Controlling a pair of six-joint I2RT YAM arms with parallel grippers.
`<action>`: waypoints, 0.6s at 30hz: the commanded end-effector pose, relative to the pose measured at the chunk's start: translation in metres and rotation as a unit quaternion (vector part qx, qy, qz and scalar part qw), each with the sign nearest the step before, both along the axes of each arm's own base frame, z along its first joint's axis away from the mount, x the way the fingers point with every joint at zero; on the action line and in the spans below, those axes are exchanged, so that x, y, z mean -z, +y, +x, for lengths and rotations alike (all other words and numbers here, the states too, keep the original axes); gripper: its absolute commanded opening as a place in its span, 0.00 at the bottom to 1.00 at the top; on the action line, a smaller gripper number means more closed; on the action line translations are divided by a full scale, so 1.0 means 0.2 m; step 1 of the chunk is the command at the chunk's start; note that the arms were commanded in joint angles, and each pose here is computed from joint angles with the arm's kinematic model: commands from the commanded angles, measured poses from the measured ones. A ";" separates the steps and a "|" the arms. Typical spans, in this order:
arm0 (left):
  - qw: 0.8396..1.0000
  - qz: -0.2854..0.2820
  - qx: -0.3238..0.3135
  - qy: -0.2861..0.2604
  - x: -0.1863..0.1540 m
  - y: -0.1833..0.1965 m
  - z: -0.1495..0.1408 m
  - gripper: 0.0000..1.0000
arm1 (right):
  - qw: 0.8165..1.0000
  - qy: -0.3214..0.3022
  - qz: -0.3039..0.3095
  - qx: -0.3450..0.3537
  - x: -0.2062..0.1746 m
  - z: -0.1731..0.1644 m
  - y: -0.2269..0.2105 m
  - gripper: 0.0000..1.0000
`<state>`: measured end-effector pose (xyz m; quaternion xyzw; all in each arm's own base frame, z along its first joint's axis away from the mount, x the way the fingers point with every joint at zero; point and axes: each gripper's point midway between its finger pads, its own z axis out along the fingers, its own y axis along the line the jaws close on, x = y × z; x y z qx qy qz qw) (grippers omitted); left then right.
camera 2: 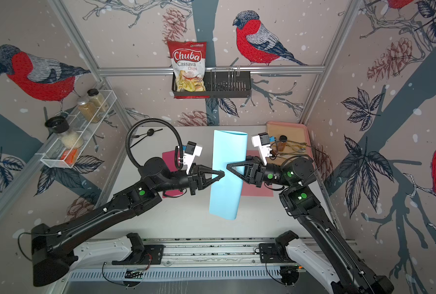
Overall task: Fold the rectangular paper in half along the long edge
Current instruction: Fold the paper.
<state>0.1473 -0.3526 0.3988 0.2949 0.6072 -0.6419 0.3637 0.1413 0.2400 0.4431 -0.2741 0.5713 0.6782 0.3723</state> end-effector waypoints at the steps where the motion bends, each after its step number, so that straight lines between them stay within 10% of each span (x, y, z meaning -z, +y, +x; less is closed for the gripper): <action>1: 0.999 -0.027 0.018 -0.015 -0.07 0.00 -0.04 0.00 | 0.999 -0.023 0.019 -0.014 -0.08 -0.04 -0.01 0.35; 18: 1.000 -0.021 0.008 -0.014 -0.07 0.01 -0.03 0.20 | 1.000 -0.012 0.010 0.006 -0.05 0.01 -0.02 0.19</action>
